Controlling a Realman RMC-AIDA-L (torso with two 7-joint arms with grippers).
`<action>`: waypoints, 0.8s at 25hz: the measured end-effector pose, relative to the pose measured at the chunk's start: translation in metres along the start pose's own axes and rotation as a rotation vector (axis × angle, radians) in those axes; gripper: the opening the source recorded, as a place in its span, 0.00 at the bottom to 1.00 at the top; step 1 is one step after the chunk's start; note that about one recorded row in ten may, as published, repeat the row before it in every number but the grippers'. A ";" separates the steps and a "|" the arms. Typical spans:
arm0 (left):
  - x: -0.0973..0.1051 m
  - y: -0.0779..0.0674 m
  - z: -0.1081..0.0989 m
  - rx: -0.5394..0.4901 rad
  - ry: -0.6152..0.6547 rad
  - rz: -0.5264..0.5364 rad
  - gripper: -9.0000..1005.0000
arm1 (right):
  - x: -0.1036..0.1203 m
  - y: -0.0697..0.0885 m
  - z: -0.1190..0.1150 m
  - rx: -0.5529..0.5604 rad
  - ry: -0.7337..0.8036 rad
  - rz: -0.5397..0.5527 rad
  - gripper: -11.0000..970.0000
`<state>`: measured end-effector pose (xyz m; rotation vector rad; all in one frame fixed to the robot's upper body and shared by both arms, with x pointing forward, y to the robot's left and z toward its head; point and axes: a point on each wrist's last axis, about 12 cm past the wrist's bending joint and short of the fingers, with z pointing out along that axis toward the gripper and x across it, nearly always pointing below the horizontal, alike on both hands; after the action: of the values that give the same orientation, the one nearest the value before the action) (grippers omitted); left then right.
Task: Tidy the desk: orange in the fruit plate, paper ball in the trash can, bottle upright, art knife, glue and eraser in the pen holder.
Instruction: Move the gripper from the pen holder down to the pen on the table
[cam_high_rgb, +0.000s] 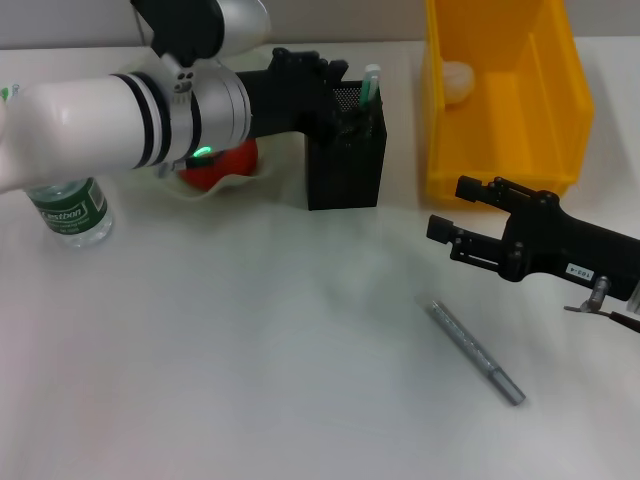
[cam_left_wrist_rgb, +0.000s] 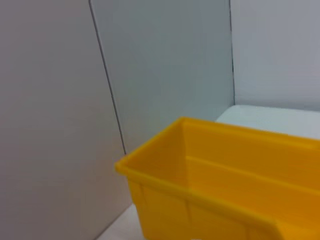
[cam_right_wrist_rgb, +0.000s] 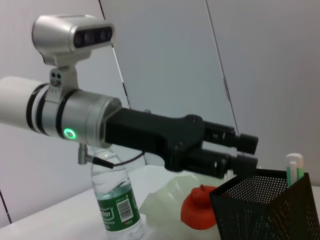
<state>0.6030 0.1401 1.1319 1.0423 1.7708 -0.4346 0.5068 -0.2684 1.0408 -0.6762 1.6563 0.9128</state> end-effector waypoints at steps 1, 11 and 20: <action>0.000 0.000 0.000 0.000 0.000 0.000 0.58 | 0.000 0.000 0.000 0.000 0.000 0.000 0.79; -0.016 -0.013 -0.036 0.154 -0.147 -0.004 0.58 | -0.001 -0.001 0.001 -0.002 0.000 -0.012 0.79; 0.011 -0.013 -0.094 0.473 -0.439 -0.101 0.73 | -0.001 0.000 0.001 -0.005 -0.002 -0.017 0.79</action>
<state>0.5375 0.2025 1.1613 1.0753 1.3546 -1.0970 0.5080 -0.2678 1.0420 -0.6915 1.6448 0.9059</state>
